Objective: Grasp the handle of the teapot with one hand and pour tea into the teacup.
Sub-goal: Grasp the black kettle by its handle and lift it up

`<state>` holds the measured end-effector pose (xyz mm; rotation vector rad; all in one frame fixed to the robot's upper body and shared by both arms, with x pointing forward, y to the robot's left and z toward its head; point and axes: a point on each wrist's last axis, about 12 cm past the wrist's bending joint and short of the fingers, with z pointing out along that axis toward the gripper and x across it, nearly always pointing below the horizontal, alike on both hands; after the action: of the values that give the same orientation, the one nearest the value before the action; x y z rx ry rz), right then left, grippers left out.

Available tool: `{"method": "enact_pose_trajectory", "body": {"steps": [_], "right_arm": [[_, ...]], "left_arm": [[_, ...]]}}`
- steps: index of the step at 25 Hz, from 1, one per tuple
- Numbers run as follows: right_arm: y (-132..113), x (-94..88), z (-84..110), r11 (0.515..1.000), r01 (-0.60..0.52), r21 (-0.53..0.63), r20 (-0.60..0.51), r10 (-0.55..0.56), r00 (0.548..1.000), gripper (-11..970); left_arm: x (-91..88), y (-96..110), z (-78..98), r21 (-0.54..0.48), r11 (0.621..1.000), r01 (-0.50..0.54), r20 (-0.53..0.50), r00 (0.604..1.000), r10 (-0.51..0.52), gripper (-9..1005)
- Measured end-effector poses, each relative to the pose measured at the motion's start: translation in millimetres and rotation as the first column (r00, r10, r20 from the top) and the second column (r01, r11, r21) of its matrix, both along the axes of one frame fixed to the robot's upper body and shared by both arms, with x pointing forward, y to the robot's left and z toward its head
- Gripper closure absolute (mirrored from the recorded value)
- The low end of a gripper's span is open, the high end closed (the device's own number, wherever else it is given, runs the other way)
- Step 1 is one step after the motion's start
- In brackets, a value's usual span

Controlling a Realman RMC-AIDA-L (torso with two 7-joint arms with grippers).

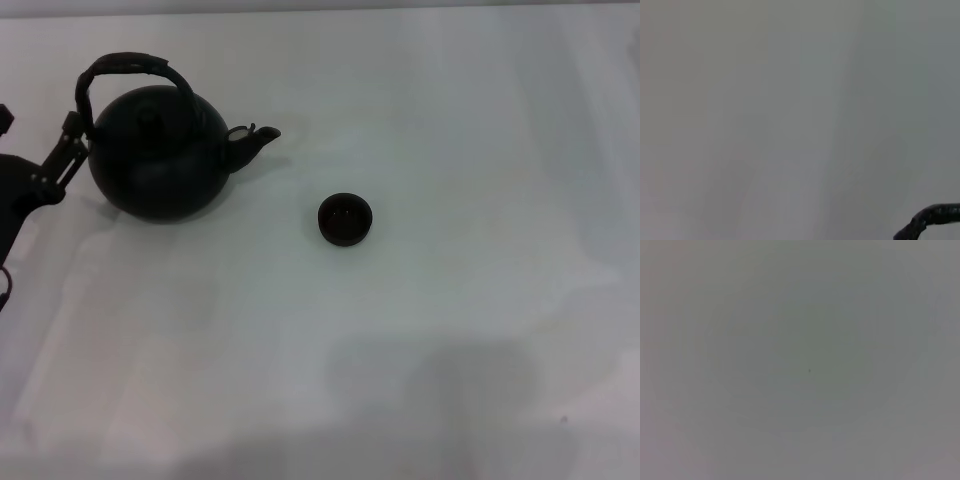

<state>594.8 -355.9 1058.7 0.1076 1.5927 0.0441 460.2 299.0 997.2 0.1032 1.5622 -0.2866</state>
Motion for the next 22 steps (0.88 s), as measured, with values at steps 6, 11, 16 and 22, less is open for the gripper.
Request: {"method": "enact_pose_trajectory", "body": {"steps": [6, 11, 16, 22], "right_arm": [[1.8, 1.6, 1.1, 1.000, -0.008, -0.004, 0.002, 0.008, 1.000, 114], [1.3, 1.0, 0.6, 1.000, -0.009, -0.006, 0.000, 0.009, 1.000, 115], [0.2, 0.3, 0.4, 1.000, -0.006, -0.007, 0.000, 0.006, 1.000, 115], [-0.6, 0.4, 0.8, 1.000, -0.006, -0.014, 0.000, 0.006, 1.000, 115]], "left_arm": [[8.2, -4.1, -0.7, 0.011, 1.000, 0.013, -0.021, 1.000, -0.013, 121], [14.8, -8.8, -0.5, 0.030, 0.999, 0.038, -0.031, 0.999, -0.037, 120], [21.3, -11.1, -0.9, 0.047, 0.998, 0.044, -0.046, 0.998, -0.042, 122], [28.8, -13.7, -0.8, 0.056, 0.997, 0.050, -0.063, 0.997, -0.046, 123]]}}
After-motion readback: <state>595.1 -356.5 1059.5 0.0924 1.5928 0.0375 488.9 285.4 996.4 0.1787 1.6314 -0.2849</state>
